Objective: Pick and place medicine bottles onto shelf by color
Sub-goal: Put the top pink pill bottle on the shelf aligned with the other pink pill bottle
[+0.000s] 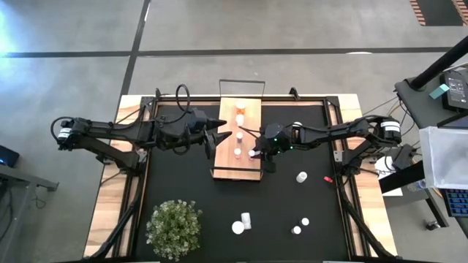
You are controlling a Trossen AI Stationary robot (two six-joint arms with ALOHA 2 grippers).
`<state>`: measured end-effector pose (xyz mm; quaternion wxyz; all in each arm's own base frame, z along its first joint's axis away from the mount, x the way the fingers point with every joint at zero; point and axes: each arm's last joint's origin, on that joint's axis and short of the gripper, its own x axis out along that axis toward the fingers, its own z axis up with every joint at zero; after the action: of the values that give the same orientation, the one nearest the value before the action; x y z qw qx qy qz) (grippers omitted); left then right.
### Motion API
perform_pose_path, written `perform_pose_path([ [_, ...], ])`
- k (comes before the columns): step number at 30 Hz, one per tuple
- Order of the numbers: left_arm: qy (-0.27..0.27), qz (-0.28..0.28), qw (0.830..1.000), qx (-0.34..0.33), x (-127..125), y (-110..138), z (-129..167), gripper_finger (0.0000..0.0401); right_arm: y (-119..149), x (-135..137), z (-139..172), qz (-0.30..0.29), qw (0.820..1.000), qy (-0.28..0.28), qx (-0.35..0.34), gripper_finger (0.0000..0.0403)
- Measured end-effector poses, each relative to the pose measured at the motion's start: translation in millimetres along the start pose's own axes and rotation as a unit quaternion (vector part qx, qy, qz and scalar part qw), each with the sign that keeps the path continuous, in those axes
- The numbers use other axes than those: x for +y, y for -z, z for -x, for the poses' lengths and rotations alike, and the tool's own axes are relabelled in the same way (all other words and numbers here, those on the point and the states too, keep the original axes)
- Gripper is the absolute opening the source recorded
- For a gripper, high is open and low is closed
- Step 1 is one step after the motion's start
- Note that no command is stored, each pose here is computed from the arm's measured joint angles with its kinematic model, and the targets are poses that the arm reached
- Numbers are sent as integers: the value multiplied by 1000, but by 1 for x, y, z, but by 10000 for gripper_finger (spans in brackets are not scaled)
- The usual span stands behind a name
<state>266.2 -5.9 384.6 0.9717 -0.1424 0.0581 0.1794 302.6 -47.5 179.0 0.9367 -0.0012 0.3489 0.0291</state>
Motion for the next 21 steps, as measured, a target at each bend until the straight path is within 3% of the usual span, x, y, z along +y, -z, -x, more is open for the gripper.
perform_pose_path([
  [21, -3, 0, 1000, 0, 1, 0, 0, 208, 3, 1, 3, -35, 999, -4, 24, 159],
])
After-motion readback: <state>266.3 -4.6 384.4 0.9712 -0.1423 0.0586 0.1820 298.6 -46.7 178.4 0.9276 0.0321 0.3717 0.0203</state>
